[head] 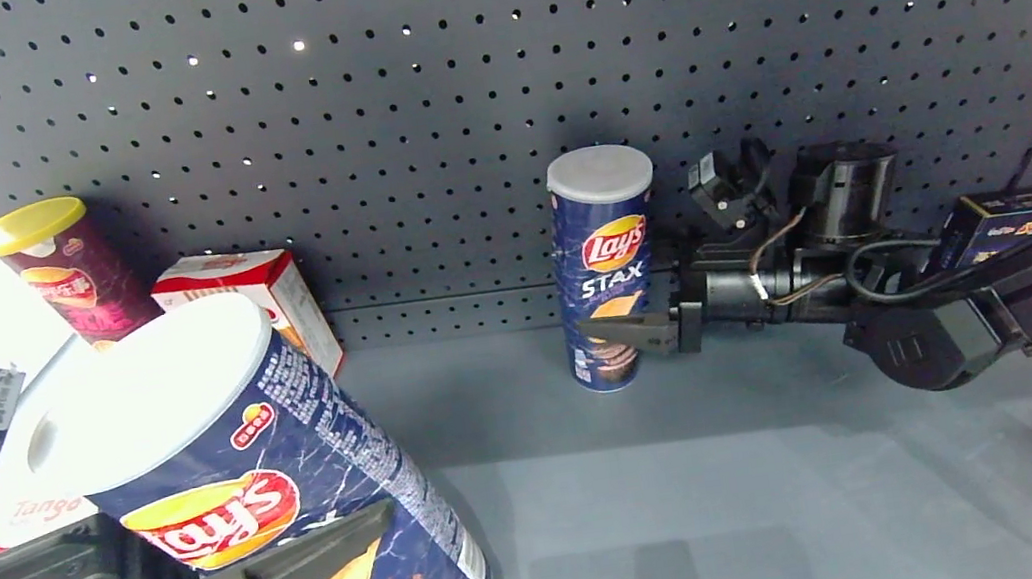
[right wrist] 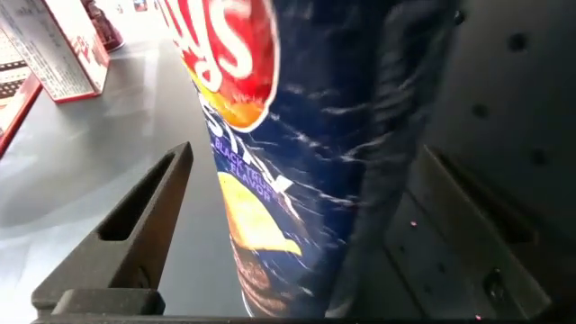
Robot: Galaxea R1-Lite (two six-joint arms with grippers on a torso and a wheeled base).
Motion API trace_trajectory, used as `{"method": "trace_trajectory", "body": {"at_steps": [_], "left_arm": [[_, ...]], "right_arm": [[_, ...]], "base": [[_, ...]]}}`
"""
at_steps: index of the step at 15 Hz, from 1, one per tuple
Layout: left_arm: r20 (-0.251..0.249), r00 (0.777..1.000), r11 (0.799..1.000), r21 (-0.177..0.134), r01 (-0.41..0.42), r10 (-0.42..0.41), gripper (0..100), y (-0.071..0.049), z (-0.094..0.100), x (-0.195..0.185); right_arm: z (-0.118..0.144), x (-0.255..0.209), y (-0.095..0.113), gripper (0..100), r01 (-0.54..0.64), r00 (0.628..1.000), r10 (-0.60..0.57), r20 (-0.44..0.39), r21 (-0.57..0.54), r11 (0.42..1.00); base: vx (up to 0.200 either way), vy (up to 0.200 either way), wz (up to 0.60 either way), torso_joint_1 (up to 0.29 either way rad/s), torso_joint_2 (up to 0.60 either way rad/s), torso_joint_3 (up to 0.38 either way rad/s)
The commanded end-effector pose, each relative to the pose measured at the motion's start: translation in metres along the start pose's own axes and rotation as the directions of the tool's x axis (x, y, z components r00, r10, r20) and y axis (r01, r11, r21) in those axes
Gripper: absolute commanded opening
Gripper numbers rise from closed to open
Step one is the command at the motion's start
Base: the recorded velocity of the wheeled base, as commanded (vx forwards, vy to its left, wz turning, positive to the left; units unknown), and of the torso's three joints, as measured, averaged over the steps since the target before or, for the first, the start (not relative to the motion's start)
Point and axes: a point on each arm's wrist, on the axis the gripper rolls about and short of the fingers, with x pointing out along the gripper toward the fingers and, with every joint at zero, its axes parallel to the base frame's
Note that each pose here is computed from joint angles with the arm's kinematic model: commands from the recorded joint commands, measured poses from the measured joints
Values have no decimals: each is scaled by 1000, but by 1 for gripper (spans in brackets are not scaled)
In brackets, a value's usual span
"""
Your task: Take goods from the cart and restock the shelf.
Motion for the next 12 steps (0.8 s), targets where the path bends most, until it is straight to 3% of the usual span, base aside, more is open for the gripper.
{"method": "trace_trajectory", "body": {"at_steps": [1,3,4,12], "left_arm": [[1,1000,1000,-1,-1,1,0,0,0,0],[2,1000,1000,0,-1,1,0,0,1,0],[2,1000,1000,0,-1,1,0,0,1,0],[4,1000,1000,3,-1,1,0,0,0,-1]], "right_arm": [[-8,8,1,100,-15,1000,15,-8,12,1000],[-15,13,2,100,-23,1000,23,-8,11,1000],[-16,14,2,0,-24,1000,24,5,-2,1000],[7,-4,20,0,20,1000,-20,12,-12,1000]], "base": [[0,0,0,0,0,0],[0,0,0,0,0,0],[0,0,0,0,0,0],[0,0,0,0,0,0]]}}
